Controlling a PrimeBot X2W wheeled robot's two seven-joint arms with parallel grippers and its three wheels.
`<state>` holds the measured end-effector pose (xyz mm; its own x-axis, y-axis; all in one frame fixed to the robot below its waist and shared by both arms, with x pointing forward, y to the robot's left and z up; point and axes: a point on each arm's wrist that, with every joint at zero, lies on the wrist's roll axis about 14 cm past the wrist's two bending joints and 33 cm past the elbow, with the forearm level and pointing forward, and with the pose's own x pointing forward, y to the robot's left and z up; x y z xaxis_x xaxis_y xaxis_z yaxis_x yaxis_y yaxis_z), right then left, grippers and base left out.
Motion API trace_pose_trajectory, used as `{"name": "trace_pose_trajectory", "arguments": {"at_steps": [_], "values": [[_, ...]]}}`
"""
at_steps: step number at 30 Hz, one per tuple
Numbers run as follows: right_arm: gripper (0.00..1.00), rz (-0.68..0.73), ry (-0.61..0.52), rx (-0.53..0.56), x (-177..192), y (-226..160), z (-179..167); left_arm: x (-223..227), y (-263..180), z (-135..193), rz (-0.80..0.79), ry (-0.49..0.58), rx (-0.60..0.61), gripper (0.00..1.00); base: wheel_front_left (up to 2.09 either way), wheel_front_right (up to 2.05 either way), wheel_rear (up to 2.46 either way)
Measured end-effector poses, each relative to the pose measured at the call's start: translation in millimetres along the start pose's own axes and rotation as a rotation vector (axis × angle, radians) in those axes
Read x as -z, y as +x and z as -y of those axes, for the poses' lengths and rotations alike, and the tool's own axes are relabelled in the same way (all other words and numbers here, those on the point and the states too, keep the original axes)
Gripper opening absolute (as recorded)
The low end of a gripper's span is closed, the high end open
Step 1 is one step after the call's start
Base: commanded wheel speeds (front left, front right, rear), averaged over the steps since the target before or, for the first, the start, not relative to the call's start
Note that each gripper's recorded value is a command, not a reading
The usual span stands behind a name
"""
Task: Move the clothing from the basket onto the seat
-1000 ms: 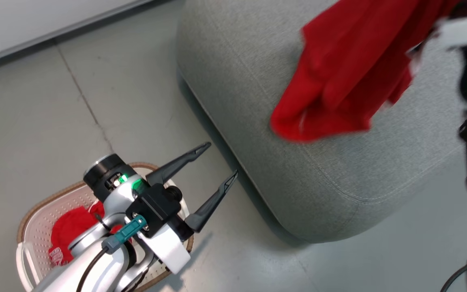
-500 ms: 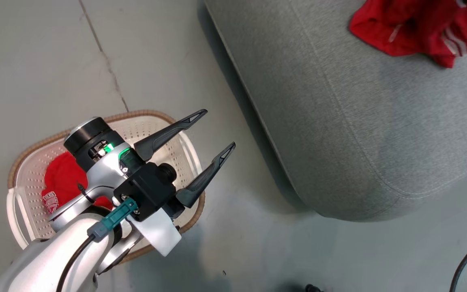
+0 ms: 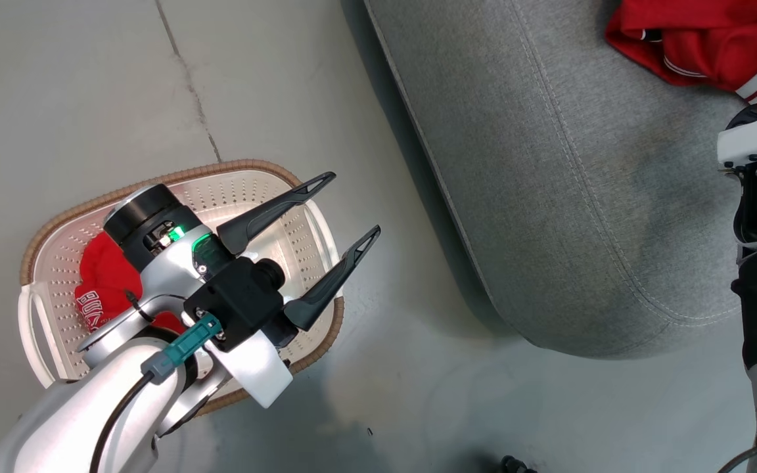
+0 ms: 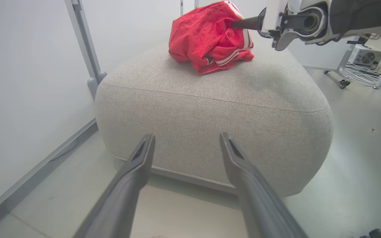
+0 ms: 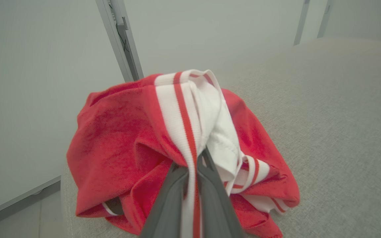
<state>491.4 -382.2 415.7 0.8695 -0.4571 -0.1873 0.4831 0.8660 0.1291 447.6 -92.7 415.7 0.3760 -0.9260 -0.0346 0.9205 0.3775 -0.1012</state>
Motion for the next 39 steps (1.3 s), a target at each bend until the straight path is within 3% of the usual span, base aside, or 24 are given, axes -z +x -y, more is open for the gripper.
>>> {"name": "trace_pose_trajectory", "arguments": {"at_steps": [1, 2, 3, 16, 26, 39], "values": [[0.14, 0.015, 0.001, -0.002, -5.2, -0.5, 0.1, -1.1, 0.0, 0.1, 0.001, 0.003, -0.002, 1.00, 0.00, 0.00, 0.00], [0.80, 0.024, 0.000, -0.004, -8.8, -1.7, 0.5, -2.8, 0.2, 0.7, 0.003, 0.005, -0.003, 1.00, 0.00, 0.00, 0.00], [1.00, 0.031, -0.004, -0.002, -11.0, -8.8, 3.8, -7.5, 0.4, 2.2, 0.010, 0.006, -0.007, 1.00, 0.00, 0.00, 0.00], [1.00, 0.152, -0.023, -0.046, -48.4, -71.4, 10.8, -44.4, -18.4, 9.0, 0.059, -0.018, -0.158, 1.00, 0.00, 0.00, 0.00], [1.00, 0.232, -0.024, -0.250, -58.4, -107.5, -57.9, -59.0, -78.8, -24.2, 0.106, -0.070, -0.479, 1.00, 0.00, 0.00, 0.00], [1.00, 0.197, 0.012, -0.506, -46.1, -152.4, -138.7, -66.9, -182.6, -54.2, 0.144, -0.088, -0.865, 1.00, 0.00, 0.00, 0.00]]}}
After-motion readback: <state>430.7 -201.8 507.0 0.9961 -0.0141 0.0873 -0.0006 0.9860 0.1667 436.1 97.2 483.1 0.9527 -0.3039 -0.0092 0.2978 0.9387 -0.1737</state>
